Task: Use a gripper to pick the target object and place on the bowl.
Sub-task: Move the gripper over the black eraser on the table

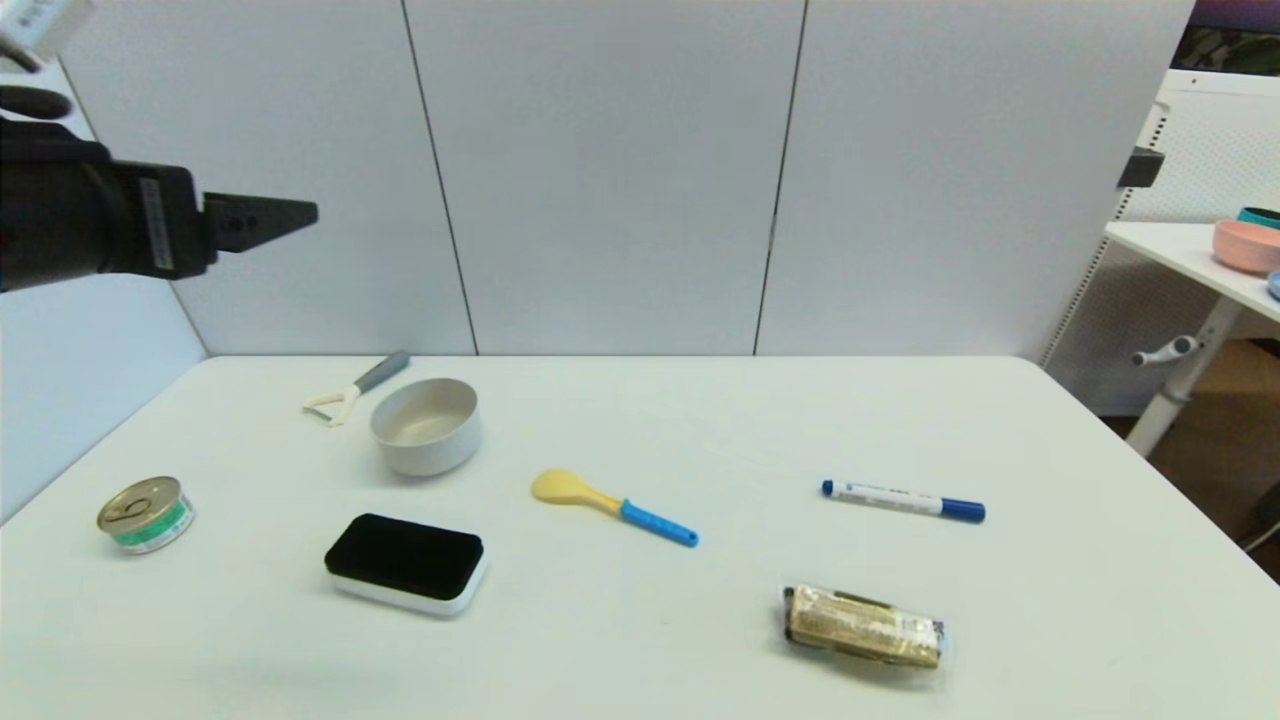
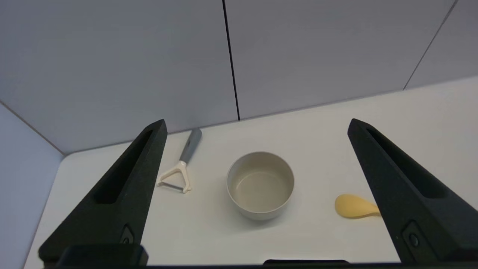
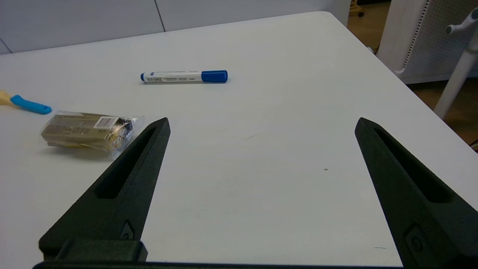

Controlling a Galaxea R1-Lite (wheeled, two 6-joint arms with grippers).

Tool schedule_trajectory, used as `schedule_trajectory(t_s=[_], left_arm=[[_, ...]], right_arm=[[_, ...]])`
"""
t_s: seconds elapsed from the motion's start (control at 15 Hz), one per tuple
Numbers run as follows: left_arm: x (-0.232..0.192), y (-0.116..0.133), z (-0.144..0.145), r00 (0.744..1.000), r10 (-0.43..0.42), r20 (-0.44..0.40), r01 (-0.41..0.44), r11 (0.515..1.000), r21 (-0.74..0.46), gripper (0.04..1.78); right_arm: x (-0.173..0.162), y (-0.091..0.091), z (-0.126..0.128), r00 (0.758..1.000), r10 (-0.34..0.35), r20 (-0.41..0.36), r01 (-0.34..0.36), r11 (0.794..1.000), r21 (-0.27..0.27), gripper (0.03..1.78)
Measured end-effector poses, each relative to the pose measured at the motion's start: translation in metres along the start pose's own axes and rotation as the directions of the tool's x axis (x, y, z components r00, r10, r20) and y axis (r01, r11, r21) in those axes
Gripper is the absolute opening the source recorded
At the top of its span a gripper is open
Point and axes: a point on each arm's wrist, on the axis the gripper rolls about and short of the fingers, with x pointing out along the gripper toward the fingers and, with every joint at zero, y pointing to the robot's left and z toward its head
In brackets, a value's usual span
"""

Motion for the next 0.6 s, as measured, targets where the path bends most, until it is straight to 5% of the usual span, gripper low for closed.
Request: schedule_trajectory(t_s=[0.27,0.47,0.6], left_arm=[[0.039,-0.015,-0.023,0.958,-0.077,-0.276,0.081,0.997,0.005,1.71],[0.043,-0.024,-0.043,0.866,-0.116,-0.486,0.171,0.983,0.07,1.71],[0.044,-0.026,-0.052,0.8,-0.158,-0.579,0.306,0.937,0.168,1.71]], right_arm=[[0.0,0.0,0.0,1.0,0.0,0.0,0.0,1.0,0.0,1.71],[0.0,0.0,0.0,1.0,0.0,0.0,0.0,1.0,0.0,1.71],[0.0,0.0,0.0,1.0,0.0,0.0,0.0,1.0,0.0,1.71]])
